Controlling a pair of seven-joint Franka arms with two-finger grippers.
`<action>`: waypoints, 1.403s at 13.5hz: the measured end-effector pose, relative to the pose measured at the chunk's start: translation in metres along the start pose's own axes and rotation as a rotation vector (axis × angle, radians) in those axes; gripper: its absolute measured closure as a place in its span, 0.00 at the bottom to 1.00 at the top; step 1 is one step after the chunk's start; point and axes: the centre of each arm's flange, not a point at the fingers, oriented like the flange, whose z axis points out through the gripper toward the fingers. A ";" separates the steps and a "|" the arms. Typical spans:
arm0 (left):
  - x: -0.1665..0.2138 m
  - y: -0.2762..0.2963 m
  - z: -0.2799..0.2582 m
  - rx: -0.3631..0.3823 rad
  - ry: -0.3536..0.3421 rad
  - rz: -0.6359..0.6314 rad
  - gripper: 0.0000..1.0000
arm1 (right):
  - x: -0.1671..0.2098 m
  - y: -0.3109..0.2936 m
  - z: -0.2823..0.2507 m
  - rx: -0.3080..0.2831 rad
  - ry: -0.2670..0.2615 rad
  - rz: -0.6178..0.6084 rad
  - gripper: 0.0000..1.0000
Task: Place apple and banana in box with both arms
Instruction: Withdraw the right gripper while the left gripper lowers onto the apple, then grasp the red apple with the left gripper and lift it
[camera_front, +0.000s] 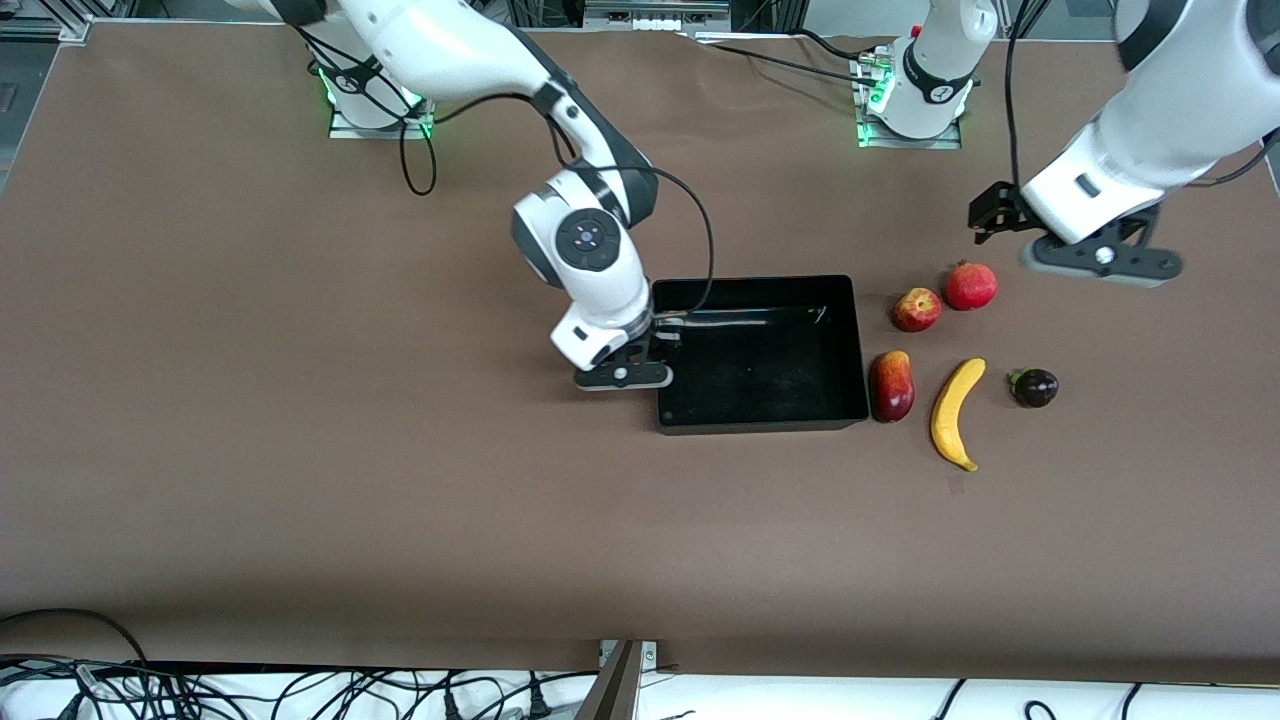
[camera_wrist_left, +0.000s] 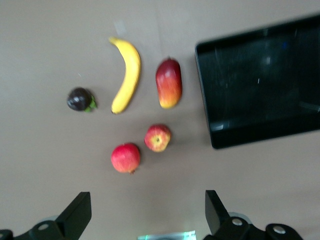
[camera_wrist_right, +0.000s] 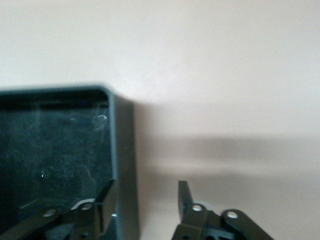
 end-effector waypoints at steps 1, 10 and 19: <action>0.006 0.001 0.020 -0.002 -0.042 0.022 0.00 | 0.017 0.020 -0.040 -0.013 0.011 0.016 0.28; 0.019 0.008 0.234 0.037 -0.001 0.125 0.00 | 0.029 0.302 -0.286 -0.001 -0.122 -0.008 0.00; 0.001 -0.008 0.344 0.025 0.028 0.158 0.00 | -0.019 0.409 -0.299 -0.057 -0.118 -0.051 0.00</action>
